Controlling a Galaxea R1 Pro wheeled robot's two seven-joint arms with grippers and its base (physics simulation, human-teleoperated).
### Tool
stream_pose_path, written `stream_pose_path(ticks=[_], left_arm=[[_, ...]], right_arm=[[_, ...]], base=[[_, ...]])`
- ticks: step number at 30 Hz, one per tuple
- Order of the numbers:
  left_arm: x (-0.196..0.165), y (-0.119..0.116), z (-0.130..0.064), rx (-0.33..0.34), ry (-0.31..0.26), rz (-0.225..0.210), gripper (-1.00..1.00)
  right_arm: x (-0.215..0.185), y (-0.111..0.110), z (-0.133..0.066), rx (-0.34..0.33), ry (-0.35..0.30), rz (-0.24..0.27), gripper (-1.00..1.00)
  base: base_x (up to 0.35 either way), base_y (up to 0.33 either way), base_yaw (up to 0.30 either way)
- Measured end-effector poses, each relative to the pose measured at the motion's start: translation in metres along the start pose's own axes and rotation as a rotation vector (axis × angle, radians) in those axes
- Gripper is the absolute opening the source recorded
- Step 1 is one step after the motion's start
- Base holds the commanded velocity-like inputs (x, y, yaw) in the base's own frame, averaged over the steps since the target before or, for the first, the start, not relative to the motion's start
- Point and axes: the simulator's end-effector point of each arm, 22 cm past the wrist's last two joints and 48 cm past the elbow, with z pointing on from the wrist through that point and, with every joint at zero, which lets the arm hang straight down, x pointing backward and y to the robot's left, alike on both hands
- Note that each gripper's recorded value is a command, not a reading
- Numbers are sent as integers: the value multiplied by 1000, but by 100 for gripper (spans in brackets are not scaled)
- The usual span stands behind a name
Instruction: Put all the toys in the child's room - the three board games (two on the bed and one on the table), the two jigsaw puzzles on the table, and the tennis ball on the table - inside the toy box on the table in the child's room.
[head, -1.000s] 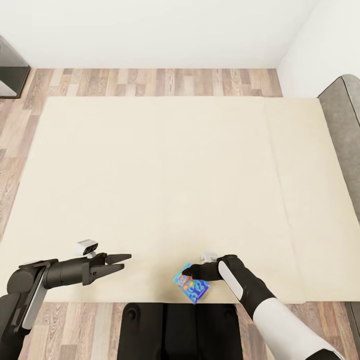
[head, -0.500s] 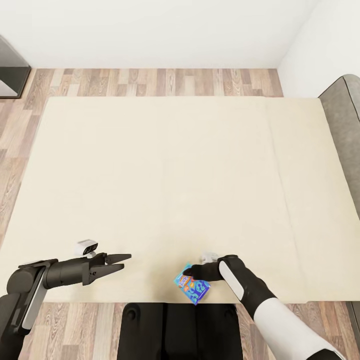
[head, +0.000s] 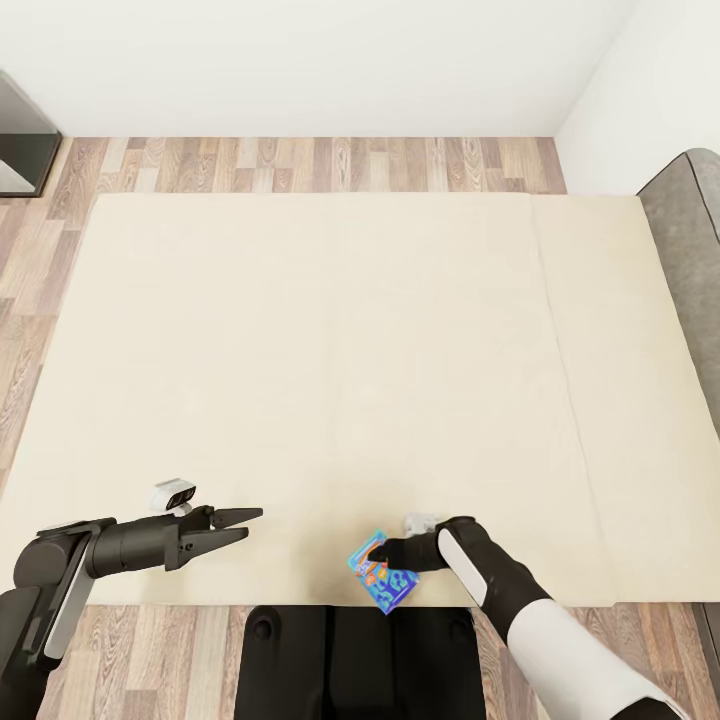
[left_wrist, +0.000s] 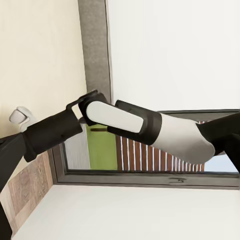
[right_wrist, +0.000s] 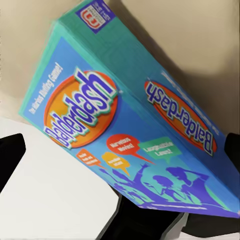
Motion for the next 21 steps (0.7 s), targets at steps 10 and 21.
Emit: stream_pose_path(ticks=[10, 21], left_arm=[[0, 0, 0, 0, 0, 0, 100], [0, 0, 0, 0, 0, 0, 100]], right_arm=[[5, 19, 6, -27, 9, -3, 100], [22, 55, 21, -74, 49, 5, 100]], base=[[0, 0, 0], [0, 0, 0]])
